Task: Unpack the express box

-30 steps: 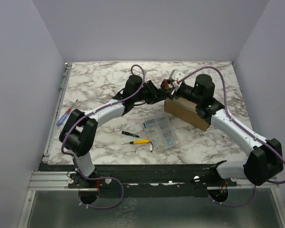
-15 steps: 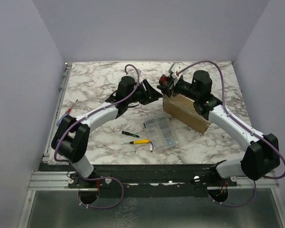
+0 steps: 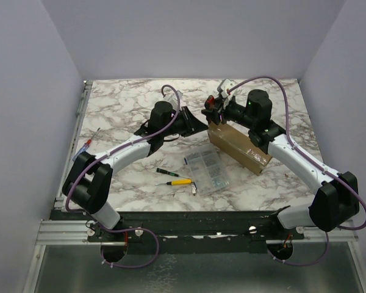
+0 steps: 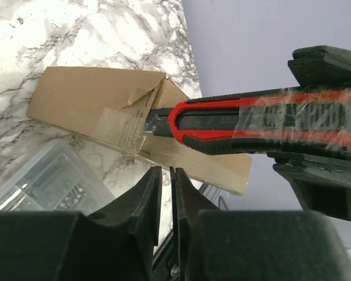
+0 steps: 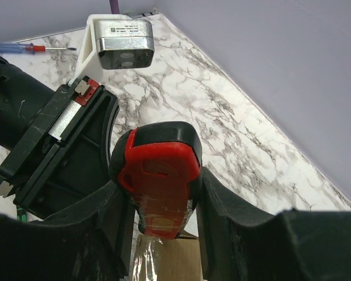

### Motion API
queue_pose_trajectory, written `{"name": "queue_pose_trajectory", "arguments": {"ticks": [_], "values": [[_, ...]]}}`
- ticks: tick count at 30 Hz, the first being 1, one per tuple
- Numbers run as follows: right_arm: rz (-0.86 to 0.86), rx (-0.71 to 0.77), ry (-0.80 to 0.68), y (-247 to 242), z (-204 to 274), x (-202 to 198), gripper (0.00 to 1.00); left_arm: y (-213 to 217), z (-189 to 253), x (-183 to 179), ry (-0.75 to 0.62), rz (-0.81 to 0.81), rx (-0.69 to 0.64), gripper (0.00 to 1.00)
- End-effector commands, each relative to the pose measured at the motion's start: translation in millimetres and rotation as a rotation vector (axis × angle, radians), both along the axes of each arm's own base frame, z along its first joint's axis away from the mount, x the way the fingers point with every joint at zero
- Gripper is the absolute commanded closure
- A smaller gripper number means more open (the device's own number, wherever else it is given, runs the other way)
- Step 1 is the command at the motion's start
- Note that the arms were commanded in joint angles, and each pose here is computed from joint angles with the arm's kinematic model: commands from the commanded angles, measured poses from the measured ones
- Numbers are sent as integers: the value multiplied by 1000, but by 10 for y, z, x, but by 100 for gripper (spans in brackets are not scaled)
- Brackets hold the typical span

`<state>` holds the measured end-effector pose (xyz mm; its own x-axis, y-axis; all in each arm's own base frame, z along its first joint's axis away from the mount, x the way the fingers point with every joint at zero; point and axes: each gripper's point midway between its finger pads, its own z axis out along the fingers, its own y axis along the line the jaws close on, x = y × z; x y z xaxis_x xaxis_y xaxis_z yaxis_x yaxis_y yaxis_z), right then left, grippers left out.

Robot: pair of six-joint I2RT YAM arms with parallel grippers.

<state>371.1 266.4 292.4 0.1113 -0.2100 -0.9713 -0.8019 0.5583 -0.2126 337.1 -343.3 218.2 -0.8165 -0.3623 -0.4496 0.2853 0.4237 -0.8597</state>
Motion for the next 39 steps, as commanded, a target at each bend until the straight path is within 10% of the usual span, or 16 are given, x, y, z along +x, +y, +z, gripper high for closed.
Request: {"name": "queue_pose_trajectory", "arguments": {"ticks": [1, 10, 39], "values": [[-27, -16, 31, -30, -51, 47, 100, -3, -20, 13, 17, 37, -17, 85], [-39, -28, 29, -49, -58, 65, 100, -171, -265, -45, 101, 18, -8, 100], [344, -42, 19, 162, -223, -709, 100, -287, -98, 548, 89, 141, -15, 100]]}}
